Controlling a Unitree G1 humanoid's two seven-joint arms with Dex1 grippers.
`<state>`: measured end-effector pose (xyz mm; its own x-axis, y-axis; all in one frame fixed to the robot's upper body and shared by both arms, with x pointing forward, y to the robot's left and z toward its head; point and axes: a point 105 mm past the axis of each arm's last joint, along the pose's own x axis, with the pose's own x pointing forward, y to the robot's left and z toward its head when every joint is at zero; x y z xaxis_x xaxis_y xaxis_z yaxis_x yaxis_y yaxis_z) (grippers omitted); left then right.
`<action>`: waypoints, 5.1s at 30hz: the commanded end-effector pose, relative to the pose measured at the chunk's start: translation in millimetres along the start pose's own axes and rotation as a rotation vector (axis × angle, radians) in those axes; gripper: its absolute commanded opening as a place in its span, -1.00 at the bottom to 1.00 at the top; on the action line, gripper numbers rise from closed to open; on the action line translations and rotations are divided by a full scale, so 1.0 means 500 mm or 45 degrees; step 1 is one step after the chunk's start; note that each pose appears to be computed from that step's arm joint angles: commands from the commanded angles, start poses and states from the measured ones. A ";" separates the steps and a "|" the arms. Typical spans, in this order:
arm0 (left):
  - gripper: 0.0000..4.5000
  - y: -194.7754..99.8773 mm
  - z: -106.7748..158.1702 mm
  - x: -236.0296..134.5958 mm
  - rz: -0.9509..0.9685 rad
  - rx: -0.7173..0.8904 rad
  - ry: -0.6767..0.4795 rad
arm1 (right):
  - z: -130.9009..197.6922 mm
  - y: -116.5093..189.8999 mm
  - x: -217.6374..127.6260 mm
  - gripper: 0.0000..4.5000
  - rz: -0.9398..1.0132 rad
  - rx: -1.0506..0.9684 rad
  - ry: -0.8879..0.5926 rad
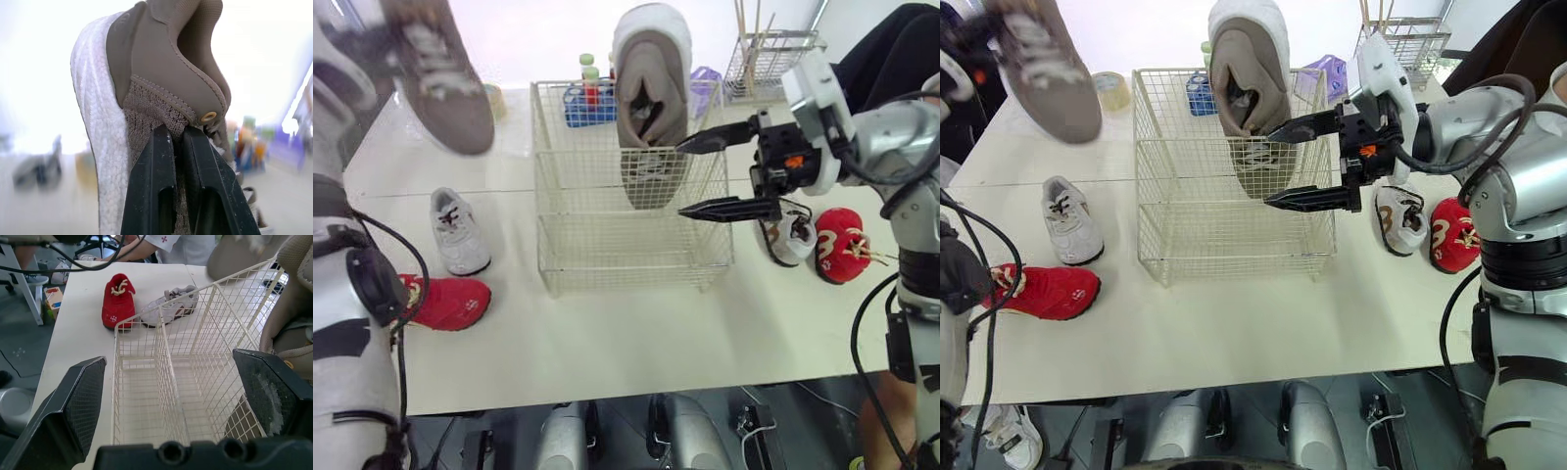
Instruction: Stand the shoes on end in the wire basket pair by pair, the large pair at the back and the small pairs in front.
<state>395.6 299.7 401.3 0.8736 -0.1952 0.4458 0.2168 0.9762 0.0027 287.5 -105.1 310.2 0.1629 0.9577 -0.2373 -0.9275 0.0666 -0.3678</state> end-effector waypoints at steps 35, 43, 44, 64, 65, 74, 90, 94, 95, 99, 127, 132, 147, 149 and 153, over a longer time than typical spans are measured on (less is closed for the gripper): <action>-1.00 -0.388 -0.094 -0.041 -0.412 0.283 -0.408 | 0.052 0.017 -0.065 1.00 -0.240 0.091 -0.059; -1.00 -0.404 -0.149 -0.081 -0.487 0.209 -0.241 | 0.008 0.044 -0.082 1.00 -0.329 0.218 0.026; -1.00 -0.406 -0.152 -0.085 -0.506 0.209 -0.221 | -0.001 0.048 -0.083 1.00 -0.348 0.234 0.040; -0.27 -0.385 -0.190 -0.135 -0.575 0.168 0.028 | -0.026 0.042 -0.073 1.00 -0.385 0.265 0.030; -0.02 -0.381 -0.184 -0.138 -0.565 0.162 0.028 | -0.027 0.041 -0.072 1.00 -0.381 0.265 0.031; 0.39 -0.359 -0.118 -0.218 -0.653 0.034 0.157 | -0.039 0.006 -0.080 1.00 -0.416 0.249 0.005; 0.99 -0.568 -0.139 -0.371 -1.188 -0.649 0.240 | -0.212 -0.001 -0.318 1.00 -1.952 0.158 0.189; 0.99 -0.600 -0.178 -0.387 -1.133 -0.695 0.292 | -0.260 0.075 -0.299 1.00 -2.040 0.321 0.260; 0.99 -0.606 -0.189 -0.392 -1.120 -0.697 0.306 | -0.269 0.089 -0.293 1.00 -2.054 0.368 0.265; 0.99 -0.624 -0.218 -0.396 -1.052 -0.702 0.324 | -0.294 0.117 -0.273 1.00 -2.021 0.459 0.323; 0.99 -0.624 -0.244 -0.440 -0.980 -0.617 0.387 | -0.389 0.060 -0.246 1.00 -2.014 0.720 0.299; 0.99 -0.626 -0.245 -0.448 -1.009 -0.647 0.425 | -0.395 0.070 -0.234 1.00 -2.017 0.778 0.278; 0.99 -0.625 -0.263 -0.431 -1.005 -0.594 0.452 | -0.463 0.032 -0.227 1.00 -2.073 0.874 0.318; 0.99 -0.624 -0.265 -0.429 -0.997 -0.586 0.449 | -0.483 0.032 -0.234 1.00 -2.102 0.883 0.398; 1.00 -0.623 -0.267 -0.426 -0.979 -0.579 0.444 | -0.493 0.025 -0.240 0.64 -2.109 0.876 0.407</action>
<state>202.6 26.0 179.0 0.4952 -0.8569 0.1431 0.8605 0.4612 -0.2165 336.5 -283.7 94.8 0.9154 -0.2722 -0.2966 0.2901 0.9568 0.0172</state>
